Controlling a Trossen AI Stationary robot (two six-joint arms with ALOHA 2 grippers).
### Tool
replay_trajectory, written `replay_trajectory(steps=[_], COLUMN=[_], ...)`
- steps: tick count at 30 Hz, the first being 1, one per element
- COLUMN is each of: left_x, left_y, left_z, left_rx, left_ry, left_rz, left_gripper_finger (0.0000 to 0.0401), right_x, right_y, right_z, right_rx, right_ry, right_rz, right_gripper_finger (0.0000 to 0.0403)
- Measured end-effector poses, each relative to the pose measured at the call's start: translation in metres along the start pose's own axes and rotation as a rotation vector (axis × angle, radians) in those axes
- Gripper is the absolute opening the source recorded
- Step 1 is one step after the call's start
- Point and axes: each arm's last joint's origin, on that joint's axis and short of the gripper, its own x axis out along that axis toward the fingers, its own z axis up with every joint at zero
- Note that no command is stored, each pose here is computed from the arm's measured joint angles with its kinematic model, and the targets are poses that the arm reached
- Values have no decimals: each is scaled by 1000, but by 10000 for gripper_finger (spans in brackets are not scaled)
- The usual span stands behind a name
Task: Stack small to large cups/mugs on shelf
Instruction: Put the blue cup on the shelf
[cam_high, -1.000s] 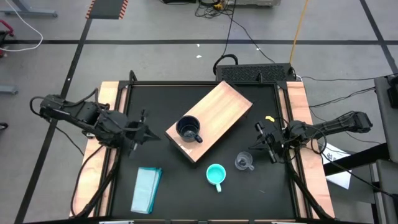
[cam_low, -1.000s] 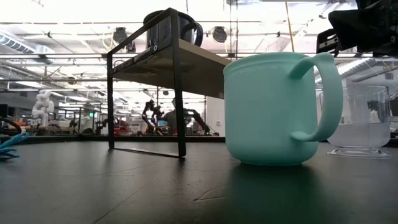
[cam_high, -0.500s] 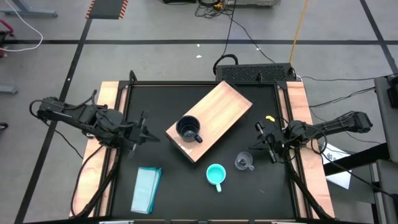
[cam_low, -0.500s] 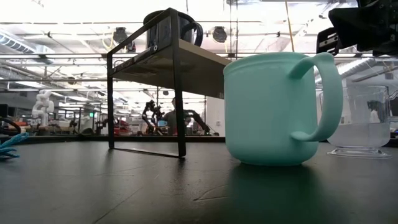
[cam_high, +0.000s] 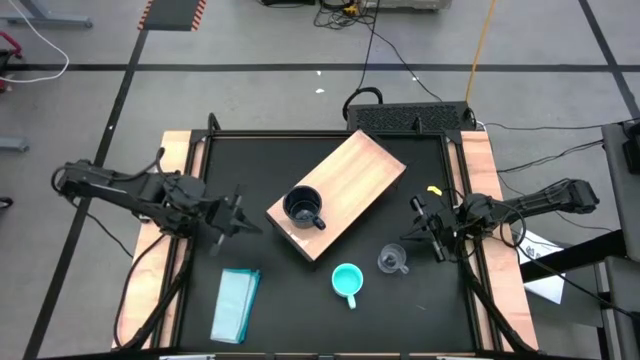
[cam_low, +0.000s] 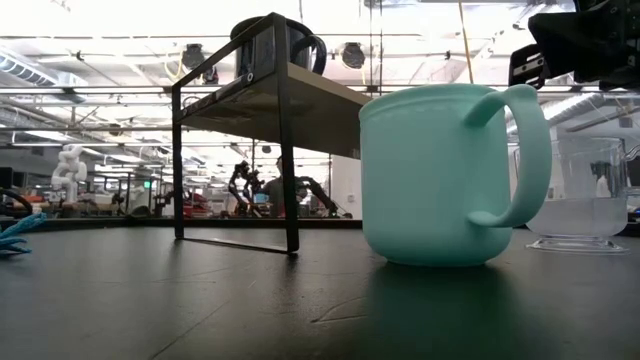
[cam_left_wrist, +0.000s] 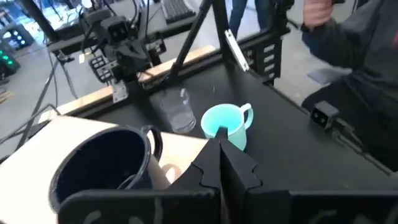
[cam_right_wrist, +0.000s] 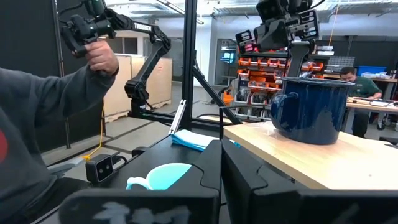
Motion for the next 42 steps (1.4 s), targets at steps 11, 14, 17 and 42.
replay_trajectory(steps=[11,14,17,42], left_x=[9,6,-1,-19], left_y=[-3,-5,-7,-25], left_z=[-19,-24,-31,-91], left_rx=[-12,-16,-32,-141], left_ry=[0,3,-11,-103], left_rz=[-18,-18,-10,44], left_gripper_finger=[0,0,0,0], right_x=[0,0,0,0], right_y=[0,0,0,0], right_z=[0,0,-1,-2], right_rx=[1,2,4,3], right_ry=[1,3,12,24], right_rz=[0,0,0,0], right_gripper_finger=[0,0,0,0])
